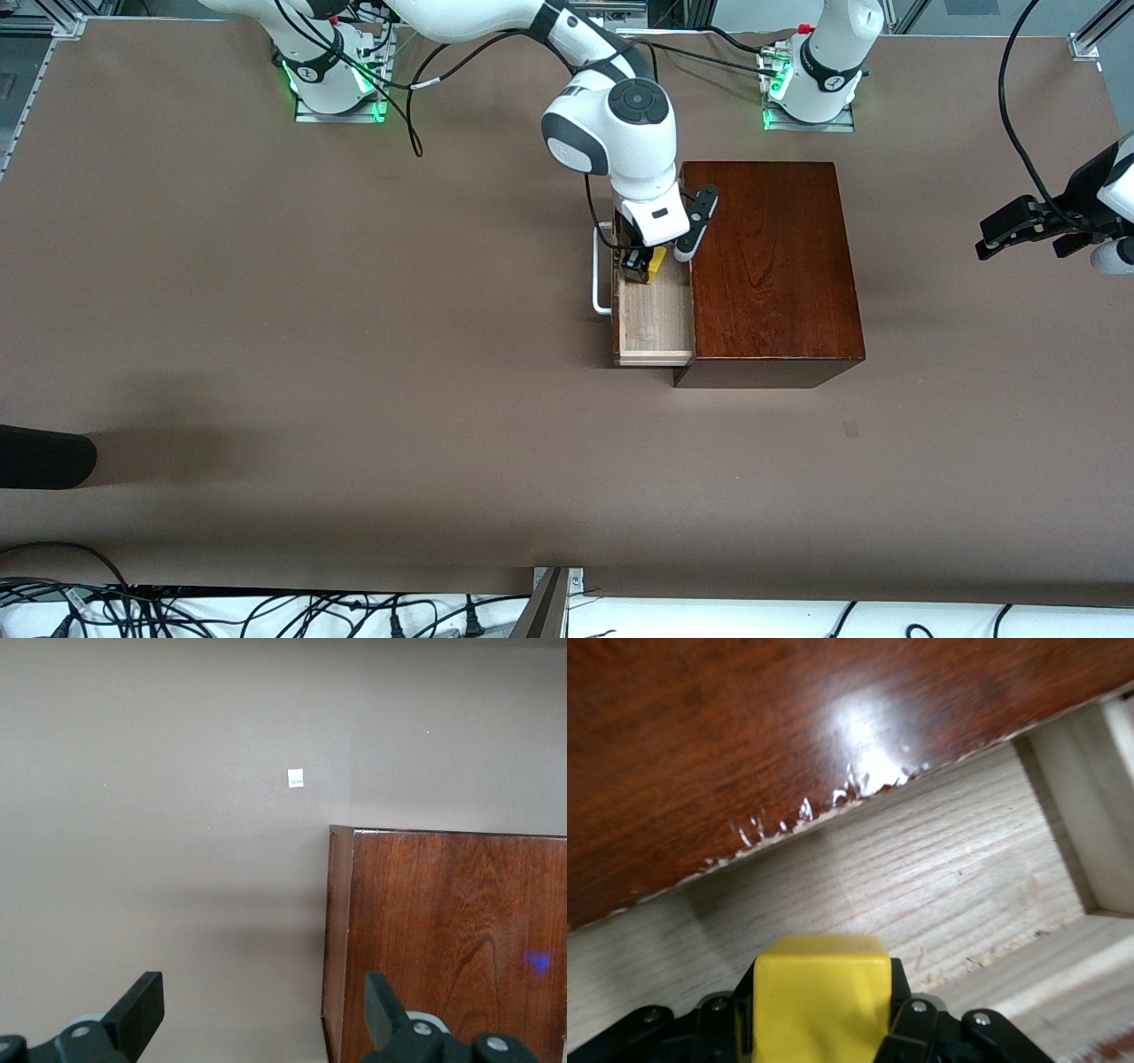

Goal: Open drawer, take yellow block, close drawer
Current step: 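Lift the yellow cube out and carry it away from the box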

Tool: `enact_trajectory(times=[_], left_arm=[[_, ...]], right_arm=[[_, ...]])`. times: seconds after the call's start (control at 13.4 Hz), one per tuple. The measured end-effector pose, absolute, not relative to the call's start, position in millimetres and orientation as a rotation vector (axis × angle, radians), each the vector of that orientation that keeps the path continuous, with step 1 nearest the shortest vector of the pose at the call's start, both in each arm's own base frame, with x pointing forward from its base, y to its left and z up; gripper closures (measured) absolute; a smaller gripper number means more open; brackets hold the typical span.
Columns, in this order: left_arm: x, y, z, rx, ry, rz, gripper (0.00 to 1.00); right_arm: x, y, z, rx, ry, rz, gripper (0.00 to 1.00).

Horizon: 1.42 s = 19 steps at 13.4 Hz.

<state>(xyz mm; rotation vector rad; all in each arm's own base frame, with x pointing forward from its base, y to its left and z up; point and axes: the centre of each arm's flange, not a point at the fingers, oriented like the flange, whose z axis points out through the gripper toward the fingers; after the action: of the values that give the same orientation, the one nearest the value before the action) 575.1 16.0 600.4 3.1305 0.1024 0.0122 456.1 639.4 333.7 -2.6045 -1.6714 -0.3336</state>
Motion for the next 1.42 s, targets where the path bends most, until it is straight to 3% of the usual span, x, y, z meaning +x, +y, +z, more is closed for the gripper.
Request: enact_trajectory(times=[0.52, 1.05, 1.42], left_arm=[[575, 16, 602, 3.13, 0.102, 0.019, 0.0], [575, 16, 603, 3.13, 0.103, 0.022, 0.0], [575, 14, 603, 3.13, 0.096, 0.022, 0.0]], right_arm=[[466, 619, 410, -2.631, -1.552, -0.256, 0.44], [565, 474, 493, -2.819, -1.235, -0.129, 0.44], [608, 381, 497, -2.96, -1.012, -0.082, 0.44]])
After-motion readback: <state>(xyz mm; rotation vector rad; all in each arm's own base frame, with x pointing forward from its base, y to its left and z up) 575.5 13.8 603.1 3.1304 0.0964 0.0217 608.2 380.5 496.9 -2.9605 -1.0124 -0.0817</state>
